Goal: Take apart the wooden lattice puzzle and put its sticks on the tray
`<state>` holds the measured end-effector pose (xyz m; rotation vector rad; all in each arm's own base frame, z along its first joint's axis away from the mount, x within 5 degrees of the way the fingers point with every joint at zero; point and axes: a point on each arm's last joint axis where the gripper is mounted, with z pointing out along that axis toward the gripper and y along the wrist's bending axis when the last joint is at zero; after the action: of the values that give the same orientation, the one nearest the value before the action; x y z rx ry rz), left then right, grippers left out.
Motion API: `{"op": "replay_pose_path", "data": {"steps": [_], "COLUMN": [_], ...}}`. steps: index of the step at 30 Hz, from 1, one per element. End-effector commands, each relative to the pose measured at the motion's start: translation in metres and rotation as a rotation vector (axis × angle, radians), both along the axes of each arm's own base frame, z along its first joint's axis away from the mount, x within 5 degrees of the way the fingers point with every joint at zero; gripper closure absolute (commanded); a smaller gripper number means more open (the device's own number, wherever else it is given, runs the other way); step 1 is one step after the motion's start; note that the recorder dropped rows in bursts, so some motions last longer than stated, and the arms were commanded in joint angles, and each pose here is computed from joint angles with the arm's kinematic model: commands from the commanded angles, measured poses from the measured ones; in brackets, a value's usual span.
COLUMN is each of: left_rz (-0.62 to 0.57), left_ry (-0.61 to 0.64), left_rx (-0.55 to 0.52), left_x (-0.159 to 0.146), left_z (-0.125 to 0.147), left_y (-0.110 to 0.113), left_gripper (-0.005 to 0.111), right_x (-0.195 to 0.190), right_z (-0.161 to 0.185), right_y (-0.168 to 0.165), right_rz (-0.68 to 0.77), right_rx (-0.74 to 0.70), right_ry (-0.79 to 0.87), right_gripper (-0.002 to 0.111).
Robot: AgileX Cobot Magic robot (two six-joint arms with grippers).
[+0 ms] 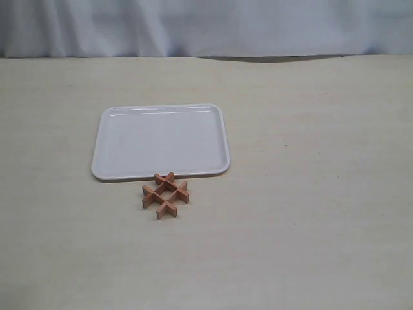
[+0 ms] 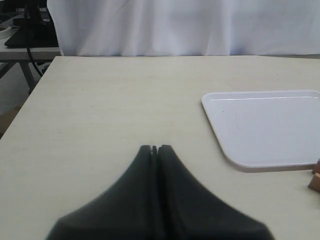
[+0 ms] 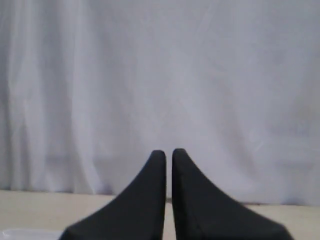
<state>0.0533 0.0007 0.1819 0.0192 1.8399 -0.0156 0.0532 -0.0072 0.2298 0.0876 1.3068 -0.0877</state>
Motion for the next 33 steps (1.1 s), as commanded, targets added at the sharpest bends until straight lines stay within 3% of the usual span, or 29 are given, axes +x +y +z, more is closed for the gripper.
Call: {"op": "replay_pose_path", "data": {"steps": [1, 4, 7, 9, 15, 18, 25, 33], "left_rz": [-0.008, -0.008, -0.008, -0.008, -0.008, -0.008, -0.008, -0.008], "left_ry": [-0.005, -0.005, -0.005, -0.005, -0.005, -0.005, -0.005, -0.005], "left_rx": [0.000, 0.000, 0.000, 0.000, 0.000, 0.000, 0.000, 0.000], "left_x": [0.000, 0.000, 0.000, 0.000, 0.000, 0.000, 0.000, 0.000], "left_z": [0.000, 0.000, 0.000, 0.000, 0.000, 0.000, 0.000, 0.000], "left_y": [0.000, 0.000, 0.000, 0.000, 0.000, 0.000, 0.000, 0.000], "left_gripper": [0.107, 0.107, 0.107, 0.107, 0.107, 0.107, 0.107, 0.107], "right_x": [-0.007, -0.009, -0.012, -0.011, 0.036, 0.068, 0.150, 0.206], "right_z": [0.017, 0.019, 0.024, 0.035, 0.112, 0.119, 0.079, 0.029], "right_y": [-0.002, -0.002, -0.003, -0.002, -0.001, -0.004, -0.007, 0.067], "right_rz": [0.061, 0.183, 0.219, 0.218, 0.114, 0.077, 0.014, 0.268], "right_rx": [0.225, 0.522, 0.571, 0.577, 0.350, 0.281, 0.156, -0.155], "right_ry": [-0.241, -0.302, -0.377, -0.336, -0.031, 0.141, 0.661, 1.097], "right_gripper": [0.104, 0.104, 0.104, 0.104, 0.104, 0.104, 0.104, 0.104]}}
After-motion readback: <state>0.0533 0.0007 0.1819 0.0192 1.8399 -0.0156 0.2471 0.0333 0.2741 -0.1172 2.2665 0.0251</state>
